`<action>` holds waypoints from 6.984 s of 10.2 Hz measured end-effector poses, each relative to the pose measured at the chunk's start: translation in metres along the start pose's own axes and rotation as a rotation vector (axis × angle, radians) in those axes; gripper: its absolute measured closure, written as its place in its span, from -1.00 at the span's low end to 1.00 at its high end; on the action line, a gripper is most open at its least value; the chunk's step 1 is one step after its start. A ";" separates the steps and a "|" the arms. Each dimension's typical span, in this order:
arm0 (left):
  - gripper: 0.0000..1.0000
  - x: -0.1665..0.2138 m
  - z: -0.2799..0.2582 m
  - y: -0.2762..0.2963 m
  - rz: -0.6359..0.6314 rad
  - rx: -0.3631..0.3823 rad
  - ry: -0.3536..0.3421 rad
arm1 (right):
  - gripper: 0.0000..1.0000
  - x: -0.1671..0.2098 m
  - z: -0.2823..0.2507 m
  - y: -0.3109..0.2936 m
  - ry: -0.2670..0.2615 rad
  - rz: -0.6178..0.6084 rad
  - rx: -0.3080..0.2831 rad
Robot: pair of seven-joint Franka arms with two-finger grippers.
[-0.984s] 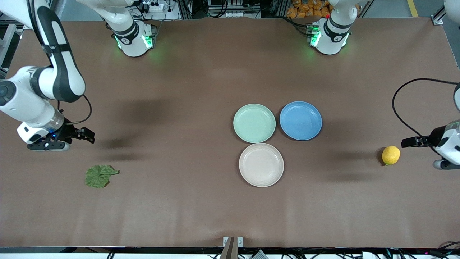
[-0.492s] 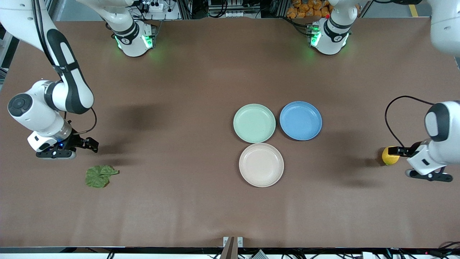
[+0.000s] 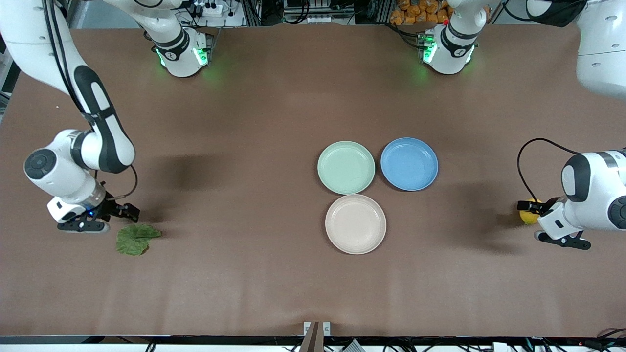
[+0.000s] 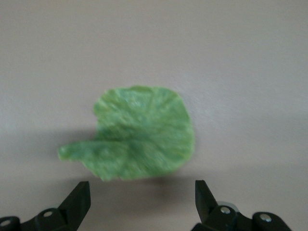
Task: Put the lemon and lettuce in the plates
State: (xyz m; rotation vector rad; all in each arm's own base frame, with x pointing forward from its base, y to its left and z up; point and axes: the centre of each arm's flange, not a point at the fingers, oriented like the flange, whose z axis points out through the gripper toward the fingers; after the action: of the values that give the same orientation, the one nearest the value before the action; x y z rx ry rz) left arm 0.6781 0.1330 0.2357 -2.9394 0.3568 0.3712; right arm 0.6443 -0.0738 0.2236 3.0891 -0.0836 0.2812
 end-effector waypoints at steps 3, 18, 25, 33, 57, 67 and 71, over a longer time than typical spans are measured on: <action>-1.00 0.004 0.021 0.005 0.035 0.032 -0.036 | -0.89 0.012 0.019 -0.013 0.002 0.015 0.001; -0.33 0.057 -0.028 0.090 0.024 0.115 0.064 | 0.06 0.006 0.052 -0.019 0.017 0.007 0.000; -0.33 0.072 -0.084 0.170 -0.292 -0.077 0.158 | 0.92 0.051 -0.036 -0.029 0.003 0.053 0.013; -0.33 0.060 -0.178 0.297 -0.644 -0.242 0.227 | 0.92 0.102 -0.194 -0.225 0.048 0.309 0.134; -1.00 0.049 -0.222 0.229 -0.973 -0.326 0.443 | 0.44 -0.255 -0.063 -0.666 -0.157 0.299 0.271; -1.00 -0.096 -0.243 0.254 -0.870 -0.277 0.377 | -1.00 -0.030 -0.393 -0.328 -0.049 0.300 0.280; -1.00 -0.121 -0.287 0.211 -0.571 -0.193 0.413 | -1.00 -0.019 -0.426 -0.134 -0.056 0.184 0.160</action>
State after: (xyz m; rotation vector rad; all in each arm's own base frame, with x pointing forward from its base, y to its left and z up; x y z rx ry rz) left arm 0.5753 -0.0963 0.5154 -3.1049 -0.5009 -0.2951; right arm 0.5568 0.0789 0.6342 3.2526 -0.3659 0.2166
